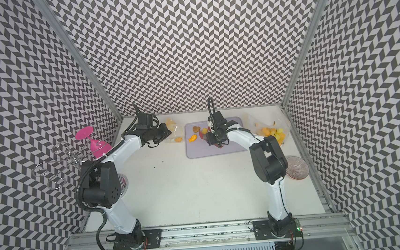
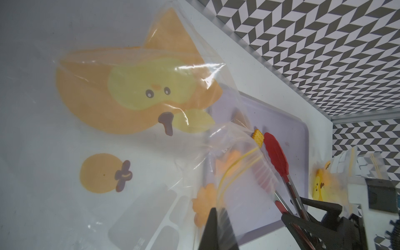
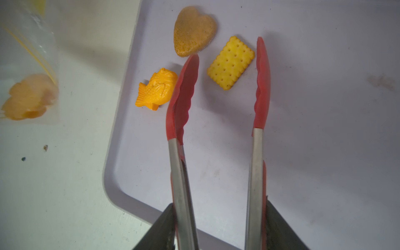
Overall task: Put the cookies into a resealable bag to prevent moisture
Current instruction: Pick up the cookie from the tray, then place the cookie in the ziploc bag, then pick up the cookie from the tray.
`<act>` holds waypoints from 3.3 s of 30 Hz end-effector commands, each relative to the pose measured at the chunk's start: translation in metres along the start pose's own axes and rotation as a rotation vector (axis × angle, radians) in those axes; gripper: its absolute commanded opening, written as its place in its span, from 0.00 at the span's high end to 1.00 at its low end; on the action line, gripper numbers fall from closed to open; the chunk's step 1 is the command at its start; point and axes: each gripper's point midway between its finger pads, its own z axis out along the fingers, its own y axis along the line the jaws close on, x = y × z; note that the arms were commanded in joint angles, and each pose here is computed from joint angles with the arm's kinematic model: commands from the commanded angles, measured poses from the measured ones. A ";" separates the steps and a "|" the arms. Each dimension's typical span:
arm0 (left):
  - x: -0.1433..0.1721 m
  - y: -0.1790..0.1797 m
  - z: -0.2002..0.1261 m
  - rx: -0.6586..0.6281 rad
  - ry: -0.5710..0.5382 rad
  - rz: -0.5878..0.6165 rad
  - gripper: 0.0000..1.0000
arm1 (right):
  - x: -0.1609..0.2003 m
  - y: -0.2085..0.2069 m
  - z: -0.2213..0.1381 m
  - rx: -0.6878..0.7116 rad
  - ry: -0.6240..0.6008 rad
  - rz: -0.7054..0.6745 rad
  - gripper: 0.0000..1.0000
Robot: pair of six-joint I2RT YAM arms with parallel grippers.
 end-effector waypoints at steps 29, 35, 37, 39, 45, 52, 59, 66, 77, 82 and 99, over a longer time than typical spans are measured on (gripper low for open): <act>0.015 -0.036 0.019 0.050 0.040 0.043 1.00 | 0.001 0.016 -0.111 -0.068 -0.275 -0.018 0.63; 0.020 -0.046 0.028 0.061 0.057 0.055 1.00 | 0.006 0.057 -0.136 -0.261 -0.311 -0.122 0.64; 0.021 -0.048 0.028 0.065 0.059 0.059 1.00 | 0.007 0.068 -0.138 -0.313 -0.312 -0.147 0.66; 0.021 -0.047 0.028 0.062 0.059 0.060 1.00 | 0.008 0.078 -0.137 -0.351 -0.306 -0.165 0.67; 0.022 -0.053 0.025 0.096 0.052 0.084 1.00 | 0.003 0.099 -0.119 -0.403 -0.263 -0.195 0.68; 0.023 -0.057 0.022 0.125 0.047 0.103 1.00 | -0.003 0.093 -0.091 -0.353 -0.231 -0.168 0.72; 0.024 -0.059 0.021 0.138 0.052 0.108 1.00 | -0.005 0.077 -0.068 -0.268 -0.190 -0.137 0.73; 0.026 -0.062 0.017 0.157 0.052 0.108 1.00 | -0.010 0.080 -0.053 -0.256 -0.146 -0.147 0.73; 0.022 -0.045 0.017 0.108 0.047 0.065 1.00 | -0.016 0.095 -0.114 -0.330 -0.309 -0.188 0.71; 0.017 -0.044 0.016 0.112 0.041 0.058 1.00 | -0.002 0.085 -0.146 -0.292 -0.402 -0.161 0.70; -0.003 -0.043 0.002 0.133 -0.006 0.000 1.00 | 0.029 0.058 -0.074 -0.194 -0.209 -0.065 0.68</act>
